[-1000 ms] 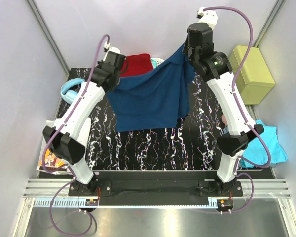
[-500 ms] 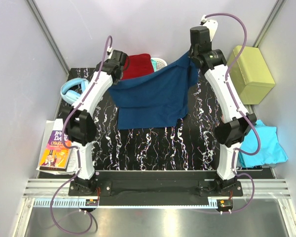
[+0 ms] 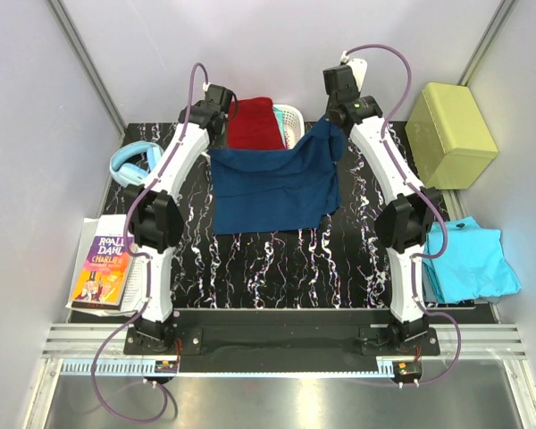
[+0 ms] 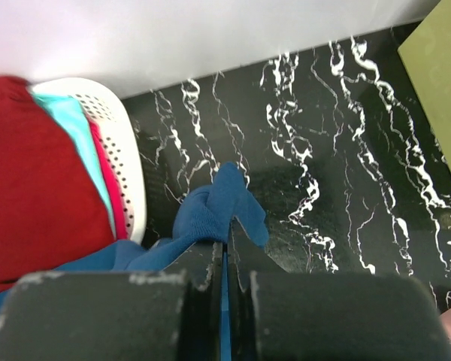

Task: Fold and stack the t-shirts
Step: Flatten out the tshirt

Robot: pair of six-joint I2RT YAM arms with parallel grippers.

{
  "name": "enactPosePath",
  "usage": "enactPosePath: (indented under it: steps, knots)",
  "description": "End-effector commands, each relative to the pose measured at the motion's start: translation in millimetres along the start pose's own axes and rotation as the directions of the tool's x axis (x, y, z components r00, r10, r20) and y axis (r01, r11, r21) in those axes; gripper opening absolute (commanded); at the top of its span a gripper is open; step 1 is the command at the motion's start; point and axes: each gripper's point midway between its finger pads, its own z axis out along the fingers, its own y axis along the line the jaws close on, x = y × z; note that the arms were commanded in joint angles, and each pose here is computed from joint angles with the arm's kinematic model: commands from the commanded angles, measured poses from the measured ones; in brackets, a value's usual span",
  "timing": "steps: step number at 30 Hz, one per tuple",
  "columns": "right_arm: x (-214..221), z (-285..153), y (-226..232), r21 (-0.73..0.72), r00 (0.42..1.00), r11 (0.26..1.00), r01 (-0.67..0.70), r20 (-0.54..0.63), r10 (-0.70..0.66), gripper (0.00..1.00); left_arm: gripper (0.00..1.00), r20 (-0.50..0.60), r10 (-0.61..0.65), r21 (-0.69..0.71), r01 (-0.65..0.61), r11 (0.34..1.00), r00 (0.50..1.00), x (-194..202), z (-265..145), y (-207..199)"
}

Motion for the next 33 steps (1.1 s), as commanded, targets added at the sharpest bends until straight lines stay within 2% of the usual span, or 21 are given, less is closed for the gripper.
enactPosePath:
  steps: [1, 9, 12, 14, 15, 18, 20, 22, 23, 24, 25, 28, 30, 32, 33]
  knots:
    - [-25.3, -10.8, 6.7, -0.022, 0.997, 0.999, -0.043, 0.068, 0.044, 0.00, 0.00, 0.138, -0.091, 0.104, 0.077, 0.992, 0.986, -47.0, -34.8, -7.8]
    - [-57.4, -43.4, 25.2, -0.078, 0.985, 0.994, -0.082, 0.143, 0.092, 0.00, 0.00, 0.323, -0.221, 0.256, 0.140, 0.957, 0.920, -97.1, -139.2, -36.3]
    - [-63.8, -56.5, 29.6, -0.104, 0.982, 0.989, -0.106, 0.146, 0.121, 0.00, 0.00, 0.327, -0.336, 0.365, 0.210, 0.907, 0.883, -105.0, -174.0, -45.4]
    - [-68.3, -65.1, 33.5, -0.119, 0.980, 0.987, -0.108, 0.155, 0.126, 0.00, 0.00, 0.316, -0.422, 0.425, 0.271, 0.864, 0.850, -105.0, -179.2, -54.9]
    - [-71.8, -71.5, 32.9, -0.125, 0.979, 0.986, -0.108, 0.160, 0.128, 0.00, 0.00, 0.348, -0.466, 0.494, 0.264, 0.829, 0.813, -116.2, -204.8, -55.4]
    - [-86.1, -95.6, 26.9, -0.143, 0.973, 0.984, -0.110, 0.187, 0.136, 0.00, 0.00, 0.413, -0.444, 0.501, 0.209, 0.840, 0.795, -123.9, -240.4, -60.9]
    - [-97.0, -118.3, 18.3, -0.153, 0.967, 0.982, -0.112, 0.210, 0.143, 0.00, 0.00, 0.480, -0.420, 0.488, 0.163, 0.858, 0.770, -124.4, -282.2, -46.7]
    - [-100.3, -131.1, 6.9, -0.132, 0.966, 0.986, -0.102, 0.224, 0.130, 0.00, 0.00, 0.496, -0.437, 0.457, 0.202, 0.866, 0.750, -117.9, -289.2, -29.3]
    - [-114.4, -151.8, -5.4, -0.126, 0.954, 0.985, -0.114, 0.263, 0.144, 0.00, 0.00, 0.511, -0.438, 0.444, 0.209, 0.871, 0.740, -116.5, -295.7, -20.3]
    - [-122.0, -161.9, -10.4, -0.133, 0.946, 0.984, -0.121, 0.284, 0.155, 0.00, 0.00, 0.546, -0.463, 0.420, 0.251, 0.872, 0.698, -115.4, -313.7, 3.3]
    - [-128.2, -170.3, -14.3, -0.143, 0.939, 0.981, -0.133, 0.299, 0.171, 0.00, 0.00, 0.550, -0.471, 0.402, 0.276, 0.873, 0.690, -111.9, -313.6, 10.6]
    - [-158.0, -215.0, -12.6, -0.262, 0.903, 0.947, -0.184, 0.336, 0.269, 0.00, 0.00, 0.562, -0.511, 0.415, 0.314, 0.854, 0.650, -113.1, -329.3, 24.6]
    - [-156.6, -228.9, -7.0, -0.275, 0.909, 0.946, -0.169, 0.327, 0.258, 0.00, 0.00, 0.547, -0.527, 0.445, 0.307, 0.841, 0.651, -110.3, -335.3, 20.8]
    - [-154.3, -254.1, -1.0, -0.294, 0.907, 0.944, -0.148, 0.340, 0.248, 0.00, 0.00, 0.539, -0.502, 0.440, 0.282, 0.852, 0.677, -100.6, -333.5, 12.0]
    - [-140.6, -250.4, 1.3, -0.275, 0.925, 0.953, -0.124, 0.314, 0.211, 0.00, 0.00, 0.542, -0.478, 0.414, 0.276, 0.868, 0.691, -94.9, -329.3, 12.6]
